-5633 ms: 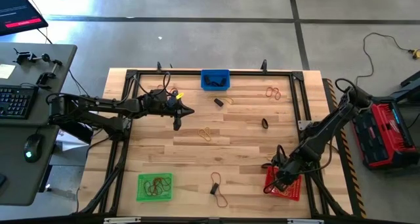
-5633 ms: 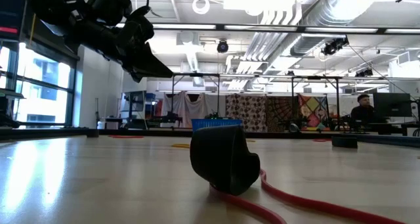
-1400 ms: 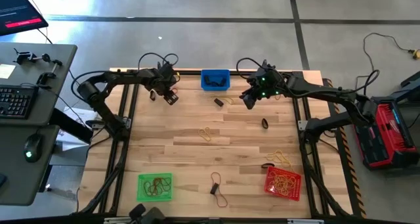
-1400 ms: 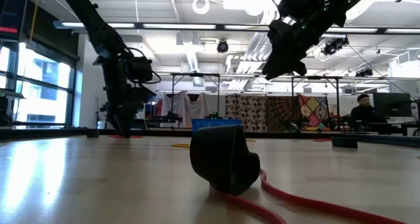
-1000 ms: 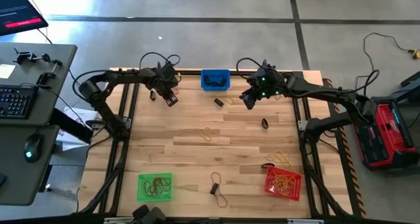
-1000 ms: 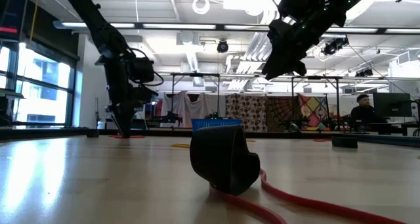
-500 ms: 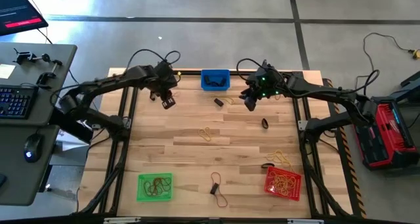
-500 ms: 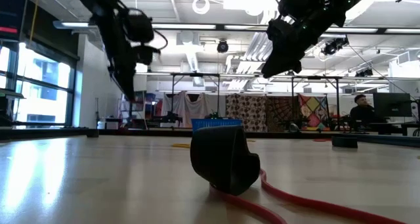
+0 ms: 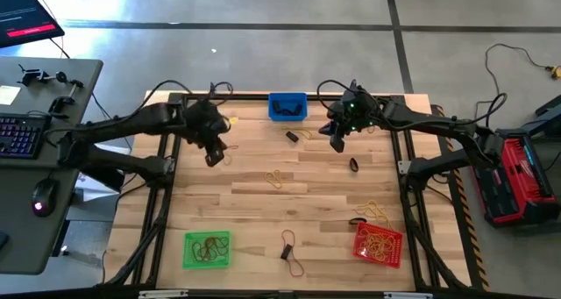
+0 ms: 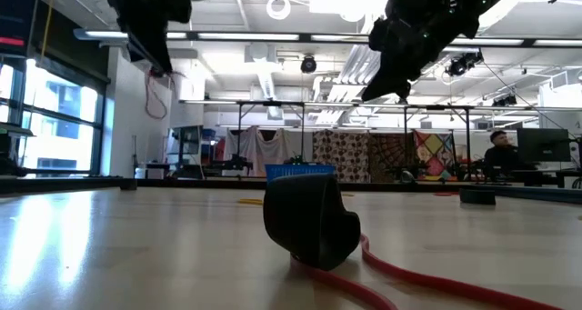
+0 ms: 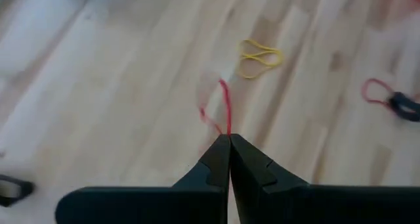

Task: Sort rubber bands into baskets
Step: Put the red rubber band into the green basket

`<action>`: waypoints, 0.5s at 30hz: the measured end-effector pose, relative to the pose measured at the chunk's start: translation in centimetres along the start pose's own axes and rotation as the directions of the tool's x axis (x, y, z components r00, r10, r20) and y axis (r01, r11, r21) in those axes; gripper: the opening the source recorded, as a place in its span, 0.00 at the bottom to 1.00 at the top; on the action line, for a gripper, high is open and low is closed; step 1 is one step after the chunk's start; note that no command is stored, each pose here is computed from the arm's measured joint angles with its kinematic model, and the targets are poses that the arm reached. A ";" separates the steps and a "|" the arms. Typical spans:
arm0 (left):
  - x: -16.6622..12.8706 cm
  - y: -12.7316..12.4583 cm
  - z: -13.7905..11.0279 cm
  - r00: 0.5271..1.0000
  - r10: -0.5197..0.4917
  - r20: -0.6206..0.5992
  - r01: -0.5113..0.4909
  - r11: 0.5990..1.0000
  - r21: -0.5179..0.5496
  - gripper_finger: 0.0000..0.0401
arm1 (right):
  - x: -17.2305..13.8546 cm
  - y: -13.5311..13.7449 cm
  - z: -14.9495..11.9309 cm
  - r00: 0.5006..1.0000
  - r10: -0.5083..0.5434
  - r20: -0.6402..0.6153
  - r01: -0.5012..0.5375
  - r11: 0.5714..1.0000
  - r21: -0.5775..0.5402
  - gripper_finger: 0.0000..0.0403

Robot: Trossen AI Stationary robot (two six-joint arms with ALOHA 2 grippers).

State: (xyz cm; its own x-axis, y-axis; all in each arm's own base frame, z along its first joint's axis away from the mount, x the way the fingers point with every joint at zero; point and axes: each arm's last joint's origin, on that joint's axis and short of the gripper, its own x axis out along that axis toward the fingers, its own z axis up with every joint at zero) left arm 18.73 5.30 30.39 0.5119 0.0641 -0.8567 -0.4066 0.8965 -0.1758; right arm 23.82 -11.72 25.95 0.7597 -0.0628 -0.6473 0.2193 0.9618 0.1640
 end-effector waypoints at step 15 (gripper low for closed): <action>-1.0 -8.0 -3.6 0.974 -0.210 -0.082 0.221 0.962 0.159 0.00 | 0.5 1.7 0.2 1.000 0.017 0.010 -0.017 1.000 -0.015 0.00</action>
State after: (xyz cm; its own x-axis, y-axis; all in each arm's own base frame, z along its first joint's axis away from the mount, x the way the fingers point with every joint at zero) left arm 18.73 -3.56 30.89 0.5217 -0.1619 -0.8376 -0.1576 0.9466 -0.2811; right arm 24.72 -10.15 26.10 0.7692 -0.0489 -0.6372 0.1968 0.9667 0.1634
